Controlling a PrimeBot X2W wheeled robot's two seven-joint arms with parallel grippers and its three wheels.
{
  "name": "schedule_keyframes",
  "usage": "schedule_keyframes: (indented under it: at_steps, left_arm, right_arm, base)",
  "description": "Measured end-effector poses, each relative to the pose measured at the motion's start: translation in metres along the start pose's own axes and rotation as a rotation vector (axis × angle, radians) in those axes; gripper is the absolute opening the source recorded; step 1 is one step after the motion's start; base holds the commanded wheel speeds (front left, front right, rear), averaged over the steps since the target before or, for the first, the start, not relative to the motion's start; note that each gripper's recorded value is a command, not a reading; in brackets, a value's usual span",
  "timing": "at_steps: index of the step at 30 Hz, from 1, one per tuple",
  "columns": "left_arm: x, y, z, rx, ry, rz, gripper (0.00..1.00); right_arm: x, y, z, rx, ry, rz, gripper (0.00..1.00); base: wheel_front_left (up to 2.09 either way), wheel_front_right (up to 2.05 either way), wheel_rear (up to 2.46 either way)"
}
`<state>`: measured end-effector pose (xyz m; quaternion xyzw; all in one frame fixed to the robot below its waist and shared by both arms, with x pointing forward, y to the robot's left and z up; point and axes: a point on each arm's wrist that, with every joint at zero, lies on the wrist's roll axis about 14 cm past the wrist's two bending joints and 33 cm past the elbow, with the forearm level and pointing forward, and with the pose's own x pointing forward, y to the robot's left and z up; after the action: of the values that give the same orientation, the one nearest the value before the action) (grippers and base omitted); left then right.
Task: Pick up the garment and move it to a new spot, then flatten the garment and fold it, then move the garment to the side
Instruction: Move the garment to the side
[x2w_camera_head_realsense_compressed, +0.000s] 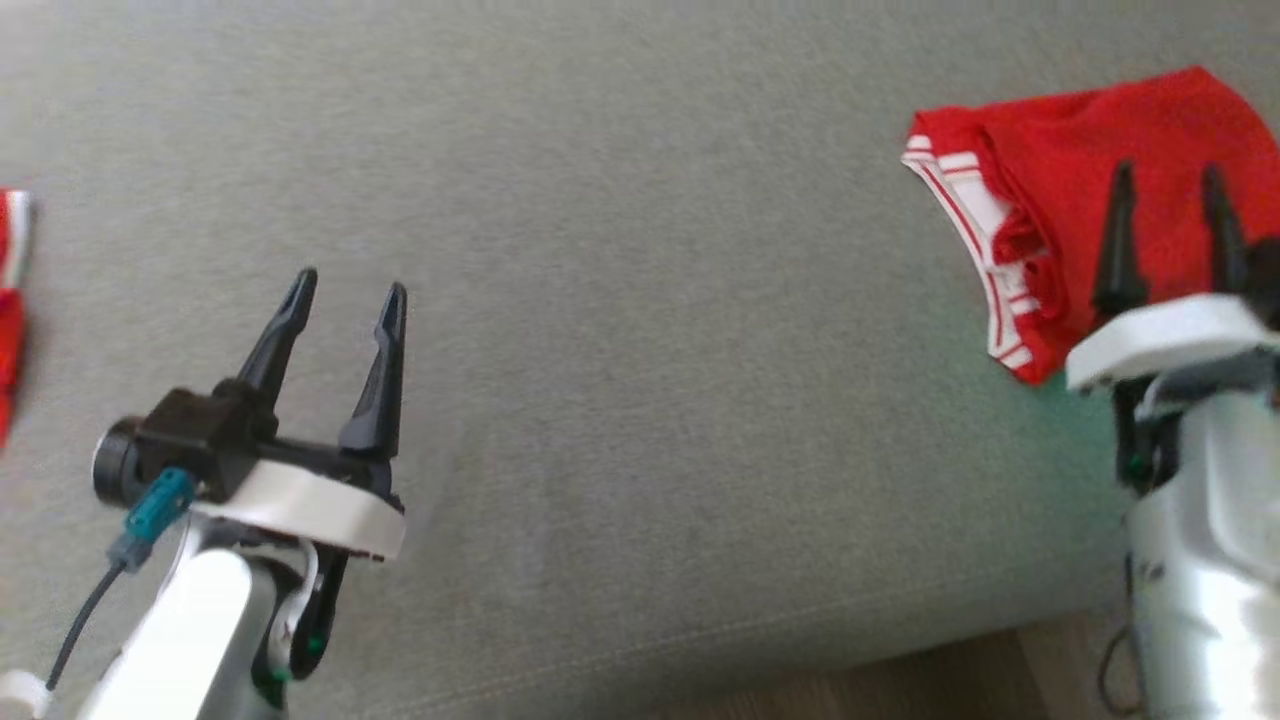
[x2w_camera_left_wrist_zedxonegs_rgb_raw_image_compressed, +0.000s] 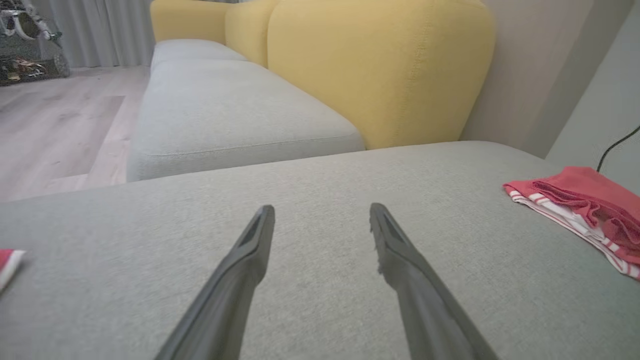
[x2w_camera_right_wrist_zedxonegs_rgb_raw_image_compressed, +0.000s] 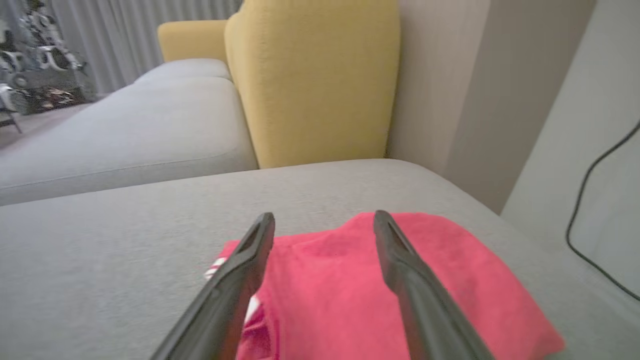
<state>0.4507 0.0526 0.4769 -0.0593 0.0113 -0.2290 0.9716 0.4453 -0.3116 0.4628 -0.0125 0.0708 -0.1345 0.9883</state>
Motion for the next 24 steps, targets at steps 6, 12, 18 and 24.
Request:
schedule_keyframes:
  at_steps: [6,12,18,24]
  left_arm:
    - [-0.039,0.027,0.015,0.029,-0.017,0.126,1.0]
    - [-0.072,0.042,0.027,0.058,-0.032,0.21,1.0]
    - [-0.1,0.042,0.031,0.07,-0.039,0.247,1.0]
    - [-0.116,0.039,0.034,0.079,-0.042,0.263,1.0]
  right_arm:
    - [-0.024,0.081,0.019,0.039,-0.081,0.219,1.0]
    - [-0.047,0.115,0.038,0.058,-0.125,0.322,1.0]
    - [-0.075,0.117,0.031,0.085,-0.091,0.346,1.0]
    - [-0.094,0.117,0.036,0.091,-0.101,0.361,1.0]
  base:
    - [0.0,0.0,0.0]
    - [0.0,0.0,0.0]
    - [0.0,0.0,0.0]
    - [0.0,0.0,0.0]
